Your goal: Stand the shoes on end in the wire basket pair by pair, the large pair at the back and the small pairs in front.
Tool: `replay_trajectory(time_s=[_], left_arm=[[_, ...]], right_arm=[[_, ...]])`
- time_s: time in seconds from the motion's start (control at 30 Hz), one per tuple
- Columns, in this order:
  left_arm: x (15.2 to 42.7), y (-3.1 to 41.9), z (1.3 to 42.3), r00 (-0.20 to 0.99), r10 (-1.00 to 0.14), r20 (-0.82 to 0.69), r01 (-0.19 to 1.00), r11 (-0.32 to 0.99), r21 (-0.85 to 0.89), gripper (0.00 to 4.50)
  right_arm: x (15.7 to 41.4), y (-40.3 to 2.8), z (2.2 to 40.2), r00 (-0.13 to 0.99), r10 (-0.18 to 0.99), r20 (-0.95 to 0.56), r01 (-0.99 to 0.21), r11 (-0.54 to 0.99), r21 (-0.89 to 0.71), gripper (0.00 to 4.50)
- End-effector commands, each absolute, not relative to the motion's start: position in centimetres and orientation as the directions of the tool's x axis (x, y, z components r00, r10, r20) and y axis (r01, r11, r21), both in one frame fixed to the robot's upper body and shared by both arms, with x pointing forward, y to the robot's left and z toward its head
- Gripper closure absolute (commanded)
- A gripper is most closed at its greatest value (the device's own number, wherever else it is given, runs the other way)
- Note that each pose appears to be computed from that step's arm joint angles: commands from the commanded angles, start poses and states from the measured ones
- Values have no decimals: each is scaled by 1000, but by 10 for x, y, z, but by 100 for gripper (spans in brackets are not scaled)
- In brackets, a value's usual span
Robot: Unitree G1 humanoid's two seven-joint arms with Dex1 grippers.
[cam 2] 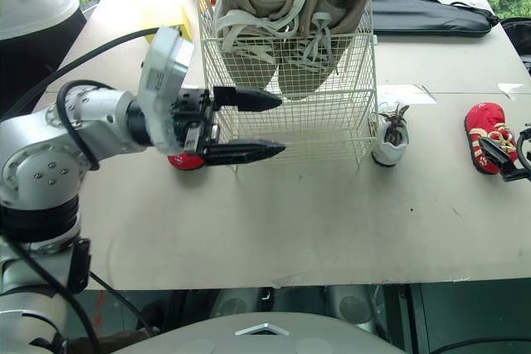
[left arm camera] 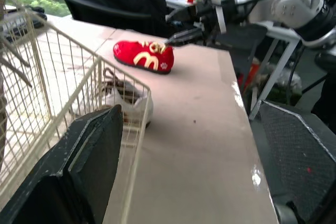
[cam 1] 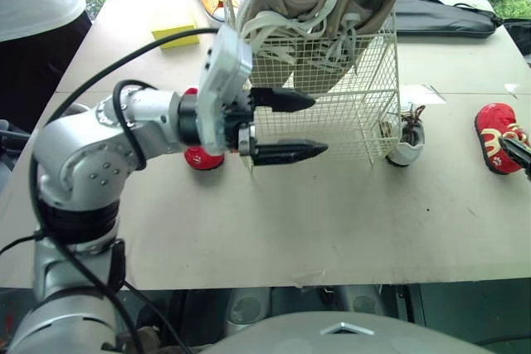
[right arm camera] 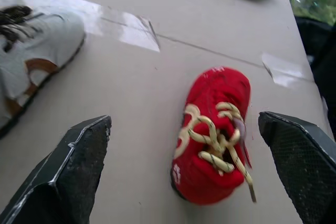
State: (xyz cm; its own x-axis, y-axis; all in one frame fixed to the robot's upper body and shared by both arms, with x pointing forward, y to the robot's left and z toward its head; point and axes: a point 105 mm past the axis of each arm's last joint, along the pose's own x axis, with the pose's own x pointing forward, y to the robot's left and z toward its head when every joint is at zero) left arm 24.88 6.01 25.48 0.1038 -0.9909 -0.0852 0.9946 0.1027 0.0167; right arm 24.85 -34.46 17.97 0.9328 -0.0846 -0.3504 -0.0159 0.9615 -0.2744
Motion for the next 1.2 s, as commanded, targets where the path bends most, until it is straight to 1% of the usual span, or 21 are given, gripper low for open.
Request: replay_trajectory(time_s=[0.03,0.13,0.2,0.33,0.47,0.63,0.67,0.7,0.77,0.8,0.83,0.9,0.93,1.0,1.07,1.1,1.17,1.2], left_arm=[[244,46,259,45,-997,-70,999,44,14,3],[243,37,255,-1,-998,-66,1000,-1,-1,3],[243,34,256,-12,-998,-64,1000,-12,3,3],[248,35,253,0,-998,-61,1000,-2,22,3],[246,30,255,-6,-1000,-30,1000,-6,16,3],[247,34,250,-6,-999,-44,1000,-7,15,3],[246,35,250,-6,-999,-45,1000,-7,14,0],[246,36,249,-6,-999,-45,1000,-6,14,0],[245,37,249,1,-999,-43,1000,1,11,0],[246,38,248,6,-999,-42,1000,5,11,0],[246,39,248,9,-999,-40,1000,9,11,0],[248,39,248,18,-999,-36,1000,18,8,0],[248,39,248,20,-999,-34,1000,20,6,0],[249,38,248,22,-999,-27,1000,23,-1,0],[249,39,248,26,-999,-21,1000,27,-4,0],[250,40,249,32,-999,-10,999,32,-14,0],[255,42,253,46,-998,29,998,45,-48,0],[257,44,255,49,-998,48,997,46,-69,0]], right_arm=[[249,-364,185,924,-180,-339,94,962,-255,0],[257,-369,168,907,-181,-380,135,980,-145,0],[259,-375,159,892,-197,-406,164,980,-116,0],[265,-379,142,866,-204,-456,176,979,-102,0],[271,-374,132,857,-188,-480,160,982,-98,0],[284,-374,124,865,-193,-464,173,981,-86,0],[287,-373,122,866,-190,-462,165,982,-94,54],[290,-373,121,868,-191,-458,159,981,-107,83],[293,-376,120,871,-207,-445,156,977,-149,180],[294,-376,121,874,-210,-438,155,975,-159,214],[295,-377,121,877,-210,-433,153,975,-163,260],[293,-379,124,880,-218,-421,144,969,-201,326],[291,-381,127,883,-228,-410,145,964,-224,336],[288,-384,134,893,-238,-383,142,954,-263,386],[284,-388,151,914,-250,-321,133,930,-343,421],[282,-384,166,946,-205,-252,101,923,-370,427],[272,-374,200,985,-99,-143,15,869,-495,437],[265,-368,214,992,-36,-118,-35,837,-546,437]])
